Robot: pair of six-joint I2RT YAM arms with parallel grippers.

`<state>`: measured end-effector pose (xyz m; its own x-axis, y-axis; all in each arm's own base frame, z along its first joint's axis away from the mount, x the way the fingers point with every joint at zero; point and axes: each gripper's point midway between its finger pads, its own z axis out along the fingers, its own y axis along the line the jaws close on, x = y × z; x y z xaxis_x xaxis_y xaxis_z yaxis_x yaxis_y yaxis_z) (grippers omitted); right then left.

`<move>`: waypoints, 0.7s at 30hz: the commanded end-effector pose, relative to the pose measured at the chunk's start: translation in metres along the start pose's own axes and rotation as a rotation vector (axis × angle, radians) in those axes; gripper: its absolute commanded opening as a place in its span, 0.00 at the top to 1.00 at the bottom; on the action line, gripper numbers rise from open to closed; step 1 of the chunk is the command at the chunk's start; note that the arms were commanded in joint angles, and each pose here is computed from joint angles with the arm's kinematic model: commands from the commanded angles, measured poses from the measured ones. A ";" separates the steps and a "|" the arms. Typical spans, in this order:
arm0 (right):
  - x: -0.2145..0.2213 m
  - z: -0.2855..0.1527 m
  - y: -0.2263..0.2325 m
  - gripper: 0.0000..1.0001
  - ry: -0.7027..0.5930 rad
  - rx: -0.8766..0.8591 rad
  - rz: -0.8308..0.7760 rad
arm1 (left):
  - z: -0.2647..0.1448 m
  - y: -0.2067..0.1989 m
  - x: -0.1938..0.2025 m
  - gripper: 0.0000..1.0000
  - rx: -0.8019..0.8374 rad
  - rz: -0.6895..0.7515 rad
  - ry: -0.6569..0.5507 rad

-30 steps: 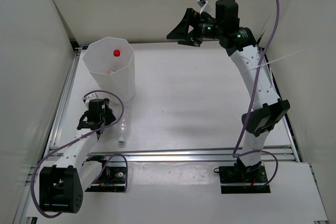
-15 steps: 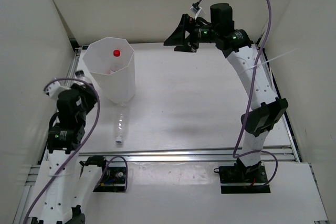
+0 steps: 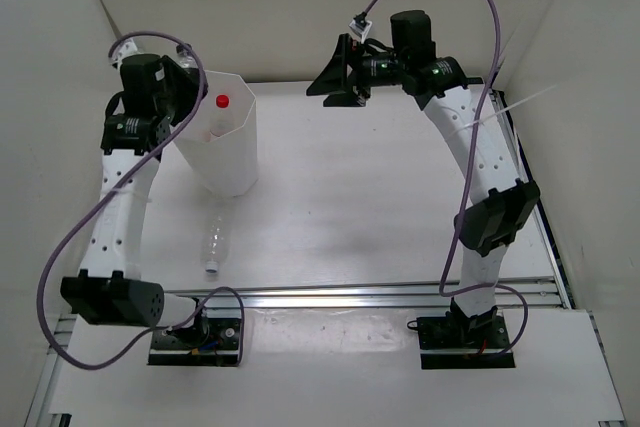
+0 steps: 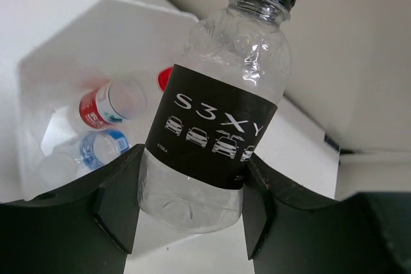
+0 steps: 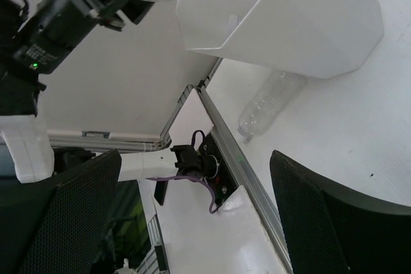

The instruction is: Put the plastic bottles in the bin

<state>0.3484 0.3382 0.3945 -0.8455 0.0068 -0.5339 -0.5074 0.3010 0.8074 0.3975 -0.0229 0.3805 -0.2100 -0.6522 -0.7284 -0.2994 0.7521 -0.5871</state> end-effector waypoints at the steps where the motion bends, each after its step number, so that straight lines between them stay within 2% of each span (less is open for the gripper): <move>1: -0.002 -0.002 0.017 0.00 0.003 -0.061 -0.047 | -0.012 -0.026 0.001 0.58 0.110 0.023 0.053; 2: -0.002 -0.005 0.021 0.00 -0.001 -0.064 -0.054 | -0.015 -0.030 0.000 0.52 0.128 0.032 0.054; 3: 0.001 -0.003 0.018 0.00 0.012 -0.066 -0.052 | -0.021 -0.032 -0.004 0.41 0.138 0.030 0.043; 4: 0.003 -0.004 0.018 0.00 0.014 -0.064 -0.048 | -0.027 -0.032 -0.009 0.00 0.139 0.028 0.021; 9: 0.004 -0.007 0.012 0.00 0.014 -0.054 -0.033 | -0.062 -0.016 -0.024 0.00 0.115 0.091 -0.082; 14: 0.007 -0.006 0.009 0.00 0.022 -0.047 -0.028 | -0.079 0.047 0.038 0.00 0.052 0.173 -0.007; 21: 0.008 -0.004 0.006 0.00 0.032 -0.052 -0.020 | -0.095 0.105 0.110 0.00 0.045 0.225 0.076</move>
<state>0.3461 0.3398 0.3785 -0.8696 -0.0237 -0.4932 -0.4779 0.2913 0.8287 0.2638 -0.0216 0.3086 -0.2616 -0.5117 -0.8184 -0.1961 0.8584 -0.4740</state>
